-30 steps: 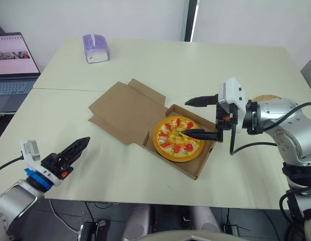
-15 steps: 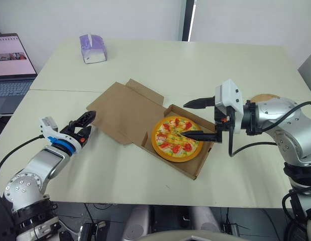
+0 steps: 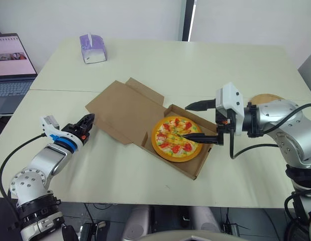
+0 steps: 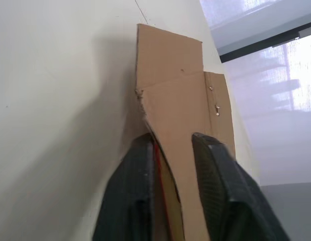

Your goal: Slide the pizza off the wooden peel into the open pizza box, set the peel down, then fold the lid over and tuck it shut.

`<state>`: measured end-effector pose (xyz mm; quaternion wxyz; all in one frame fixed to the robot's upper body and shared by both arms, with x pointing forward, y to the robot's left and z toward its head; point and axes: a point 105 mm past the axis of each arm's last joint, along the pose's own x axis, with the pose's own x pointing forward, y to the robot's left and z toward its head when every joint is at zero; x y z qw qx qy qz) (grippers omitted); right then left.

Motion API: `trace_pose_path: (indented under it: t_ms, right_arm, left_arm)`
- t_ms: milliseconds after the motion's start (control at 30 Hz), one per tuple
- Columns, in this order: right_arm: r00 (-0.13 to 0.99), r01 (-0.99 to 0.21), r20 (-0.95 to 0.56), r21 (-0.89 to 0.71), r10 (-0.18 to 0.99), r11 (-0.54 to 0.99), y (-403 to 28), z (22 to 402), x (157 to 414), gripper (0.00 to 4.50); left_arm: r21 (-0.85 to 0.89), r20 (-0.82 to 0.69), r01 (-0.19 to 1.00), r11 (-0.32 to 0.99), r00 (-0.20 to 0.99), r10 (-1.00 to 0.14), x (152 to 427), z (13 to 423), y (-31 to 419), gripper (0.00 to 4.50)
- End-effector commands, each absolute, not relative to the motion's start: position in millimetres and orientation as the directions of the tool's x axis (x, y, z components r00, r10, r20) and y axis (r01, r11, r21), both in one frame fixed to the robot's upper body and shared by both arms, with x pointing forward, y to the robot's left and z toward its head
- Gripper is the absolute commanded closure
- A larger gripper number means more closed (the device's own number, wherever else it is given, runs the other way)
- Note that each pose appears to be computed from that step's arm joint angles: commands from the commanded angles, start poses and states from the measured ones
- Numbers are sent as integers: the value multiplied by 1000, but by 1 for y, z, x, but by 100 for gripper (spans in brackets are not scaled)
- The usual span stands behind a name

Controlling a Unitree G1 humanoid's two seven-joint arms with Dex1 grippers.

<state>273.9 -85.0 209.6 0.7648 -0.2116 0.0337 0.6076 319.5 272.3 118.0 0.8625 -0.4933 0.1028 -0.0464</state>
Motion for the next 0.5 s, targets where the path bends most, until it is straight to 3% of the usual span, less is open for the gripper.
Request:
trace_pose_path:
  t_ms: [33,500]
  right_arm:
    - [250,-935,-293,-321,923,151,-83,219,268,0]
    - [263,-933,-300,-320,917,163,-84,216,268,0]
  left_arm:
    - [-857,-93,10,515,980,-174,325,125,274,437]
    - [-868,-65,48,494,976,-209,332,125,267,444]
